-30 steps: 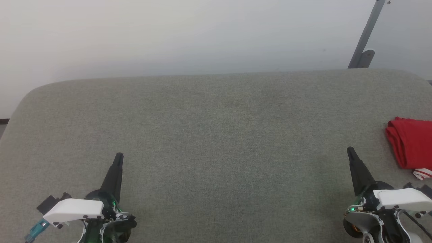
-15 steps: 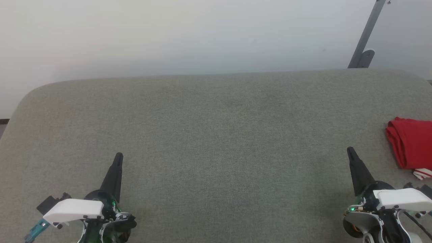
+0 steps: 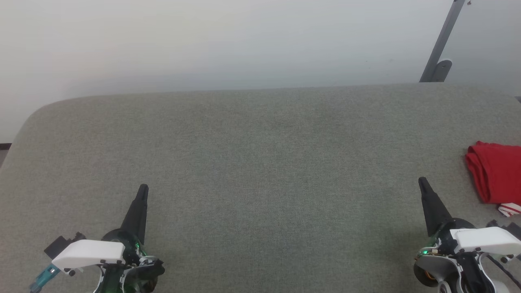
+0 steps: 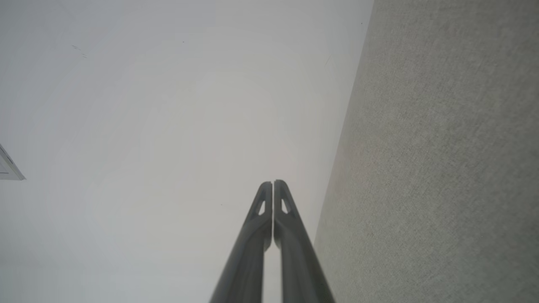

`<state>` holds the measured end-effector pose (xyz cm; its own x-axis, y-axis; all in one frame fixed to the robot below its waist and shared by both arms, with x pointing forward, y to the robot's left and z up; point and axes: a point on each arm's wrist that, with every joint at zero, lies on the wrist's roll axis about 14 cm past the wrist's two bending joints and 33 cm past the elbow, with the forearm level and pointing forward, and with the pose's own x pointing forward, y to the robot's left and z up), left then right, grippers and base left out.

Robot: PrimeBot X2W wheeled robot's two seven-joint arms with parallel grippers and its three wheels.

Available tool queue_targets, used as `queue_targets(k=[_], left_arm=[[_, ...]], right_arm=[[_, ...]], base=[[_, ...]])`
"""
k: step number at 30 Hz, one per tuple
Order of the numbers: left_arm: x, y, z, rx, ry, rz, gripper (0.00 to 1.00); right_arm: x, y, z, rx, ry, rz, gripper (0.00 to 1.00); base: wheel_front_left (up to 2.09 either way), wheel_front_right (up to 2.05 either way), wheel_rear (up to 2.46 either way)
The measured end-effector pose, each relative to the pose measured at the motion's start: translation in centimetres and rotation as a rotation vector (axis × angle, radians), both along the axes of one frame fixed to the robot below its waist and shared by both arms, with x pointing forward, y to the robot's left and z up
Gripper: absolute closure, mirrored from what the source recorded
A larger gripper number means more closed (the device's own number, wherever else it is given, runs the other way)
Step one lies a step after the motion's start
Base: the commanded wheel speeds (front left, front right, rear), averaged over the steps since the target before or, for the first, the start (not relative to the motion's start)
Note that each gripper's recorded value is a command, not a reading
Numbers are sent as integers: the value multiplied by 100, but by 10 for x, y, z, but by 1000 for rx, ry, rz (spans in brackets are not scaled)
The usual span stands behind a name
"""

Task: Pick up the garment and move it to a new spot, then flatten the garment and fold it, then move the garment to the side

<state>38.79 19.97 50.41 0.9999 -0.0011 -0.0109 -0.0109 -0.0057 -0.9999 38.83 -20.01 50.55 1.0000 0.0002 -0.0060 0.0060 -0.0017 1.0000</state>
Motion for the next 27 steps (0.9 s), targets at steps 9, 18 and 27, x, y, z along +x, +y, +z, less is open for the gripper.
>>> queue_targets(k=[9, 18, 27], left_arm=[[0, 0, 0, 0, 0, 0, 100], [0, 0, 0, 0, 0, 0, 100], [0, 0, 0, 0, 0, 0, 100]], right_arm=[[0, 0, 0, 0, 0, 0, 100], [0, 0, 0, 0, 0, 0, 100], [0, 0, 0, 0, 0, 0, 100]], base=[[0, 0, 0], [0, 0, 0], [0, 0, 0]])
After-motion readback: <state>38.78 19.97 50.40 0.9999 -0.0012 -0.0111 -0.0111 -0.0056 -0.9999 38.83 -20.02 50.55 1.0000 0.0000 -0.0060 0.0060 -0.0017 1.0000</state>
